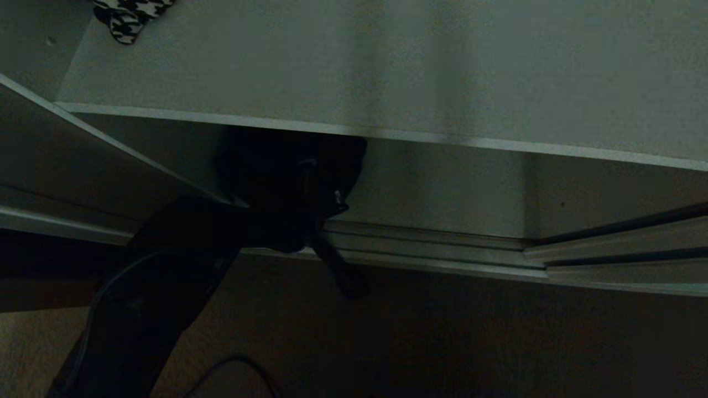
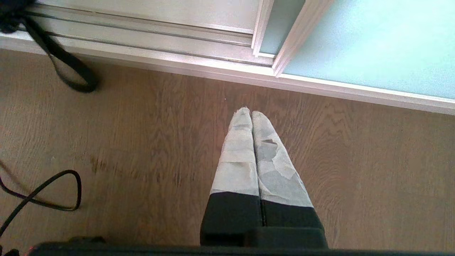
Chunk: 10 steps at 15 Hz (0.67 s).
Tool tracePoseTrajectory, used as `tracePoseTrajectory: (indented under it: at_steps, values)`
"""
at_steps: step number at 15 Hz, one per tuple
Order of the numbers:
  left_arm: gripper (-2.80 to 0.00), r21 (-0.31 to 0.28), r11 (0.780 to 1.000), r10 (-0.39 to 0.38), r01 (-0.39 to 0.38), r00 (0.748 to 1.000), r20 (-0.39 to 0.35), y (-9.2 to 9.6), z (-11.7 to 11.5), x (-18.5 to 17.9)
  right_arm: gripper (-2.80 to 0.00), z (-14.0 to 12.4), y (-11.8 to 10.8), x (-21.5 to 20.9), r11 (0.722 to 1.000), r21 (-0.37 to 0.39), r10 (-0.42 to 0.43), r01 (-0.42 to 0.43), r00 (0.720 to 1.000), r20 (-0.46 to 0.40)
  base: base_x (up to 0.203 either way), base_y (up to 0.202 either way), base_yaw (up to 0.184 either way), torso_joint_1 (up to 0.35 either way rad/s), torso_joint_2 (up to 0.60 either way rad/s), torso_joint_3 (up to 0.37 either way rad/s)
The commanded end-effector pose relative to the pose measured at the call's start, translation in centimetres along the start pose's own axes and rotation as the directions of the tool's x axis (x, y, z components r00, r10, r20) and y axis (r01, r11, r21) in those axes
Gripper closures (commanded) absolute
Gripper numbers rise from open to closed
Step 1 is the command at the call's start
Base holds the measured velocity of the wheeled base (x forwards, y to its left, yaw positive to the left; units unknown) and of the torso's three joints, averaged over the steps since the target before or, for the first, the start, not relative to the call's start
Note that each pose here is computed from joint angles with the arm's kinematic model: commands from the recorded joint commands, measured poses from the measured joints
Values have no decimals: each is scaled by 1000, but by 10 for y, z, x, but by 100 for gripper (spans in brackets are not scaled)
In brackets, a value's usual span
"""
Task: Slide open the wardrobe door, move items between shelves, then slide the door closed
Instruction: Place the bag on the lower shelf
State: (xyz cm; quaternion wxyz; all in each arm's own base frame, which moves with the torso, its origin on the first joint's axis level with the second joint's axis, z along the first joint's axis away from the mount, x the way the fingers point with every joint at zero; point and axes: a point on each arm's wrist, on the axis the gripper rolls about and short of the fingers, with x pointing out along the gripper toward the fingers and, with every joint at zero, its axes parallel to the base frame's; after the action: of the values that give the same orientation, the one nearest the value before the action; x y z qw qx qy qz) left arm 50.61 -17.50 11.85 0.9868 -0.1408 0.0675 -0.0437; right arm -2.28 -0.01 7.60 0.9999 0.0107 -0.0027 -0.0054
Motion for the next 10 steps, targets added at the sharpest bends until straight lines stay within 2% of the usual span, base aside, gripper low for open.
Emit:
tracePoseTrajectory:
  at_steps: [1, 3, 6, 8, 9, 10]
  values:
    - [0, -19, 1000, -8, 10, 997, 71, 8, -3, 7, 0, 0, 0, 0, 1000, 0, 0, 0, 1000, 2, 0, 0, 0, 0, 0, 0]
    - [0, -42, 998, -48, 56, 984, 169, 6, 3, 8, 0, 0, 0, 0, 1000, 0, 0, 0, 1000, 2, 0, 0, 0, 0, 0, 0]
    - [0, -62, 989, -108, 133, 945, 308, 1, 8, 7, 0, 0, 0, 0, 1000, 0, 0, 0, 1000, 2, 0, 0, 0, 0, 0, 0]
    - [0, -62, 975, -167, 214, 886, 433, -9, 19, -1, 0, 0, 0, 0, 1000, 0, 0, 0, 1000, 2, 0, 0, 0, 0, 0, 0]
    - [0, -51, 967, -200, 251, 861, 467, -13, 22, -4, 0, 0, 0, 0, 1000, 0, 0, 0, 1000, 2, 0, 0, 0, 0, 0, 0]
    - [0, -38, 952, -237, 303, 813, 532, -19, 28, -10, 0, 0, 0, 0, 1000, 0, 0, 0, 1000, 2, 0, 0, 0, 0, 0, 0]
